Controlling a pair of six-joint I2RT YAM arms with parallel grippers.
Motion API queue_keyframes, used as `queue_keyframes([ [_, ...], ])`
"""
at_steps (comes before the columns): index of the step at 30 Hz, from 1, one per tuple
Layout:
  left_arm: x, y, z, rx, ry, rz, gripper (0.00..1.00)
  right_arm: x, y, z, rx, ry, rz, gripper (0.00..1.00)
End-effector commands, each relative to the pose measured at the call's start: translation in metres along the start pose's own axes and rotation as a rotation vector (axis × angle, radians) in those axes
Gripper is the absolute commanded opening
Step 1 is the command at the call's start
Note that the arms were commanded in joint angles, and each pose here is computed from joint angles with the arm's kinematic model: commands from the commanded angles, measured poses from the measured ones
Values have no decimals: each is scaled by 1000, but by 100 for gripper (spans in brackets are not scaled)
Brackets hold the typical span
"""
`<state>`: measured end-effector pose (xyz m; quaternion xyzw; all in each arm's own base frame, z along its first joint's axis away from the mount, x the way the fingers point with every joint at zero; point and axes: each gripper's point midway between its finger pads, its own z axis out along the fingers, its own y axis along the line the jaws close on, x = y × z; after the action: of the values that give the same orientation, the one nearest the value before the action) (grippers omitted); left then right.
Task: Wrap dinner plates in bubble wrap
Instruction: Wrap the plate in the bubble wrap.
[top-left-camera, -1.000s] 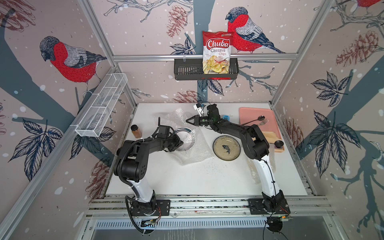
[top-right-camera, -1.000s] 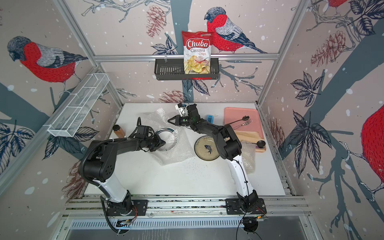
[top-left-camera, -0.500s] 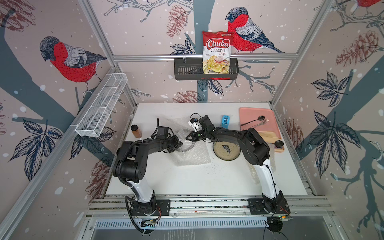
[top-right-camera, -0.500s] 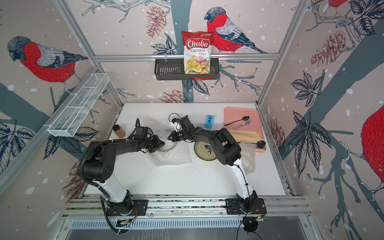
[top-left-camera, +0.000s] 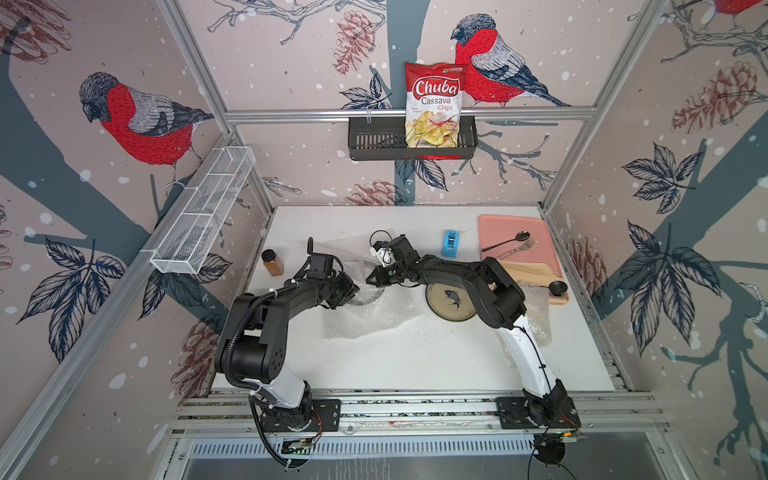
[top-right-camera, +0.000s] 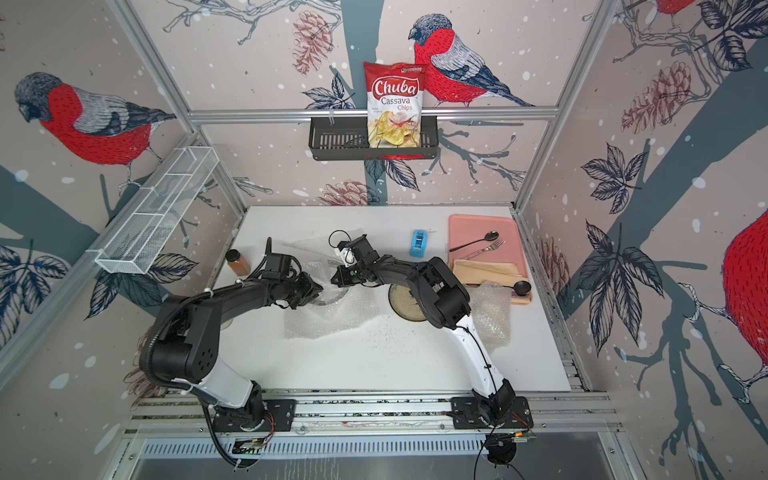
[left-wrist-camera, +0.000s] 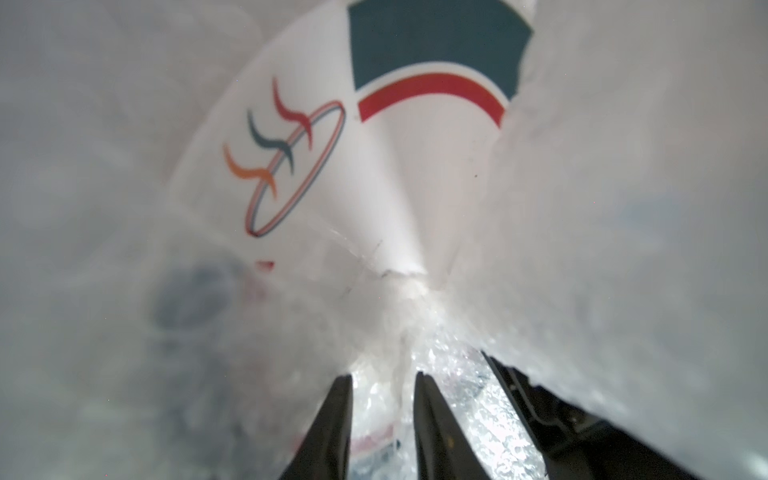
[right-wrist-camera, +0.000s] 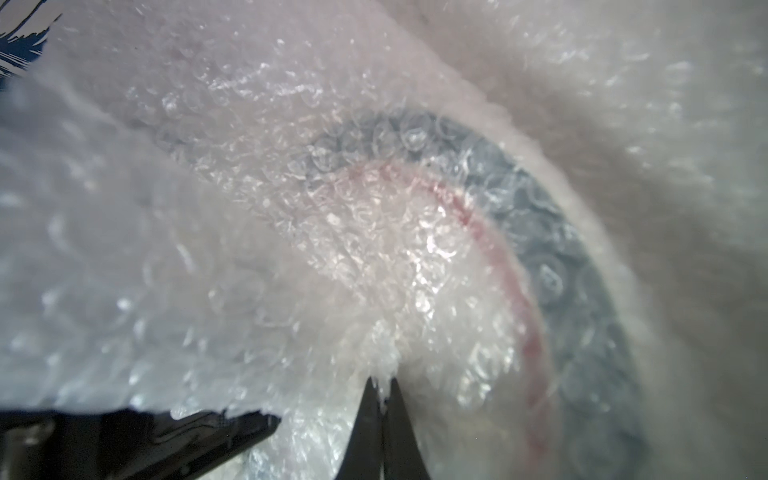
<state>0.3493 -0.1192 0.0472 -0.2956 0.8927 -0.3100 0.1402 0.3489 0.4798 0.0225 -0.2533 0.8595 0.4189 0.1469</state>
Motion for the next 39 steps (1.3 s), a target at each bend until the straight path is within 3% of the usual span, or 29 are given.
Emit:
queue_keyframes([
  [1,-11,-8,-14,-9,-46,-15,41,49,-47,4,200,128,109,2],
  [6,-34,-24,-31,17,-111,-9,62,52,-49,4,208,131,110,2],
  [10,-49,-42,-34,42,-127,-2,72,53,-48,5,207,131,106,2],
  [18,-57,-55,-22,39,-120,-11,78,55,-45,7,203,132,98,2],
  [23,-41,-52,-5,27,-51,-8,67,53,-43,5,204,129,94,2],
  [29,-18,-35,-11,10,-17,33,33,39,-26,-4,165,94,78,4],
  [31,-7,-26,-9,1,15,45,26,33,-18,-8,134,80,71,8],
  [39,12,22,9,-102,53,33,21,10,31,-42,-44,-1,22,20],
])
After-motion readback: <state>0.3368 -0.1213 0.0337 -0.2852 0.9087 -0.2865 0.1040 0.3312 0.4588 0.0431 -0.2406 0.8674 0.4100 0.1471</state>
